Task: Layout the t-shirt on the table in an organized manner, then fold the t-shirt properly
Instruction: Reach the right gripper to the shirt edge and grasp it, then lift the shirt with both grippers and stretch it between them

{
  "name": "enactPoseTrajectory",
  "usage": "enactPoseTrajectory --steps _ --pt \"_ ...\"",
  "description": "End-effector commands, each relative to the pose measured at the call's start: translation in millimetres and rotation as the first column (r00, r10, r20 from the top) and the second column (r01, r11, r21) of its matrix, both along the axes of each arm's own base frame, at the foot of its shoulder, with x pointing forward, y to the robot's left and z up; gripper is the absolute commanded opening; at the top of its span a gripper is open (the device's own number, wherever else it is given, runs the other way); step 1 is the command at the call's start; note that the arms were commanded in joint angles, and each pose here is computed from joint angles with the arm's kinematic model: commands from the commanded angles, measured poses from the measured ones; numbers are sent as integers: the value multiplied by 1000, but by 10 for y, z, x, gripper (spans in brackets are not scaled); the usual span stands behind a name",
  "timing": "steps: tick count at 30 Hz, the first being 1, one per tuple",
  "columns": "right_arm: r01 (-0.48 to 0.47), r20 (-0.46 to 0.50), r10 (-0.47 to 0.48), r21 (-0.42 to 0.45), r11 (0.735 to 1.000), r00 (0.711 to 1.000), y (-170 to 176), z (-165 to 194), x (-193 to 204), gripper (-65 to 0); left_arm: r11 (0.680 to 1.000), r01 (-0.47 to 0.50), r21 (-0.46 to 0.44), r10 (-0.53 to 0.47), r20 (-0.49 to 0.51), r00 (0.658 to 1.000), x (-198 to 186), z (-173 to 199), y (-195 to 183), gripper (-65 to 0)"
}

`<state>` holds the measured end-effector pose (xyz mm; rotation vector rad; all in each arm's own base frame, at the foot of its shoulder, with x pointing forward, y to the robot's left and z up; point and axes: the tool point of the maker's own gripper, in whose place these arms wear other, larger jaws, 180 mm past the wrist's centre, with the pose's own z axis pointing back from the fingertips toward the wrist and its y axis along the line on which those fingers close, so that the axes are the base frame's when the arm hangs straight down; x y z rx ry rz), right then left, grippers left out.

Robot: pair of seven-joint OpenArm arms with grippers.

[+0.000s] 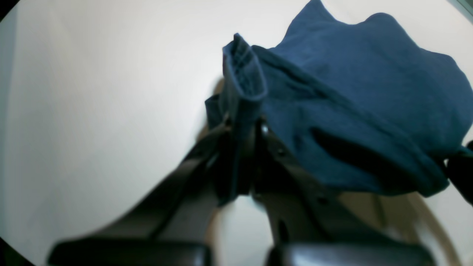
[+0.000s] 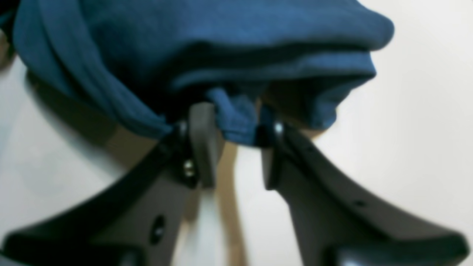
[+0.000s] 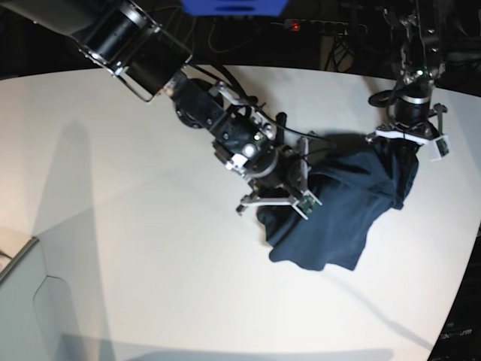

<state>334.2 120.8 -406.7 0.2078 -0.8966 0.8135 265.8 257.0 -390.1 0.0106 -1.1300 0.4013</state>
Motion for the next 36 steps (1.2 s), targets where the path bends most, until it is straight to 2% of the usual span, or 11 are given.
enactPoseTrajectory --steps 1,4,8,11,14,18,24,28,31,33,36 --pt "-11 55 9 38 999 998 91 216 123 -535 1000 -3 21 2 44 999 55 122 53 -649" --pt "-10 63 8 41 999 998 89 246 142 -643 1000 -3 23 2 50 999 63 146 55 -649" --pt "59 112 -70 96 994 991 -138 506 348 -650 999 3 38 -6 84 996 98 283 48 -649" --pt "147 157 -171 149 978 973 -482 760 553 -650 998 -11 68 1 153 988 153 584 123 -649" --pt "250 210 -291 202 947 933 -955 1046 758 -650 995 -38 91 16 228 973 181 894 214 -649" --pt "359 266 -424 261 896 866 -1535 1387 946 -650 990 -63 125 20 319 948 193 1290 278 -649" --pt "445 235 -534 343 827 812 -2140 1523 961 -650 985 -76 157 4 414 910 183 1720 258 -649" --pt "483 231 -612 434 760 756 -2511 1787 948 -650 983 -77 165 -2 429 903 207 1785 263 -649" --pt "517 214 -683 509 688 699 -2821 1974 955 -650 985 -77 157 4 421 907 206 1742 250 -649" --pt "550 198 -736 548 630 647 -3099 2054 950 -650 988 -71 139 13 378 926 136 1566 231 -649" --pt "612 139 -814 592 524 563 -3528 2028 920 -650 994 -62 87 33 301 953 20 1225 104 -649"
